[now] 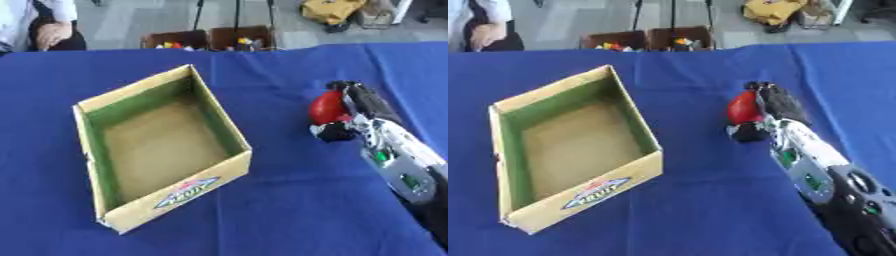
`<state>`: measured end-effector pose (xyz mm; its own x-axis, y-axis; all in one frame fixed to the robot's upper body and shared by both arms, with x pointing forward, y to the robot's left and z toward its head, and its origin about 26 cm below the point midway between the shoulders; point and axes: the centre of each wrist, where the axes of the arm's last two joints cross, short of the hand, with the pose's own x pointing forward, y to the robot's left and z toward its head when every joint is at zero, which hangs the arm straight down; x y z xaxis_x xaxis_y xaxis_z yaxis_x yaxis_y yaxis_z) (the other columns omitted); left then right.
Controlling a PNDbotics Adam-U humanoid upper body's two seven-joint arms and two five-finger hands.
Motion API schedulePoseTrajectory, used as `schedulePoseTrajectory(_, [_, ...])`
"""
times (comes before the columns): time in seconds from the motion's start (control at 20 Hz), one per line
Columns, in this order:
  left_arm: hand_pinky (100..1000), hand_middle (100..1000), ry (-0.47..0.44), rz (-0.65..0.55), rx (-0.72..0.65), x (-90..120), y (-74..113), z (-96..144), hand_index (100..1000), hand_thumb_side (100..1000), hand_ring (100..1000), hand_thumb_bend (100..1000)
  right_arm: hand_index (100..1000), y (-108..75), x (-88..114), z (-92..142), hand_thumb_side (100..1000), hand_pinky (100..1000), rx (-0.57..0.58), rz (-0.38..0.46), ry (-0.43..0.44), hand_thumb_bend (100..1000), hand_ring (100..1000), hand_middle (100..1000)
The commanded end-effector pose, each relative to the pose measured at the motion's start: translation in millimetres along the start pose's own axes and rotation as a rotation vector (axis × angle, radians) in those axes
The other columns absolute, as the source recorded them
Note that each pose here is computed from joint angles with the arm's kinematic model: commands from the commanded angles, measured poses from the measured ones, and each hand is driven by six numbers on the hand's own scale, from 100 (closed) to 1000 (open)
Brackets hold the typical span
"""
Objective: Pick up objects on the table and place them in the box.
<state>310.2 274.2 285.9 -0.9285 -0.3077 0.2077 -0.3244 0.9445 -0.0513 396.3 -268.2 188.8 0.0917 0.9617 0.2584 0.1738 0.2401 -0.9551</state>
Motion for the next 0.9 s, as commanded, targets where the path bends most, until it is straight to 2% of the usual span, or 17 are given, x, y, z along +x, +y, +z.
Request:
schedulePoseTrajectory(0.05, [708,860,-0.025,0.002,-0.002,4.6,1.5,-5.8,908,1000,900,100,900,-11.6,-0.9,-2.9,165,653,-0.035,-0.011,0.004,377,575,718])
schedulePoseTrajectory(0.5, [709,861,-0.025,0.0,-0.001,4.5,1.9,-5.8,904,1000,901,100,889,-17.2,0.6,-2.3,131,655,-0.07,-0.042,0.002,360,541,700])
schedulePoseTrajectory(0.55, [709,861,-0.025,0.0,-0.002,4.5,2.0,-5.8,904,1000,901,100,887,-19.3,1.1,-2.0,148,654,-0.077,-0.047,0.0,335,539,698])
schedulePoseTrajectory(0.6, [708,861,-0.025,0.0,-0.001,4.5,2.0,-5.8,904,1000,901,100,887,-21.6,1.8,-1.6,125,654,-0.086,-0.052,-0.004,357,538,696])
schedulePoseTrajectory(0.9, [709,861,-0.027,-0.001,-0.004,4.6,2.1,-6.2,902,1000,901,100,883,-42.5,10.0,5.0,100,651,-0.158,-0.077,-0.047,363,527,686])
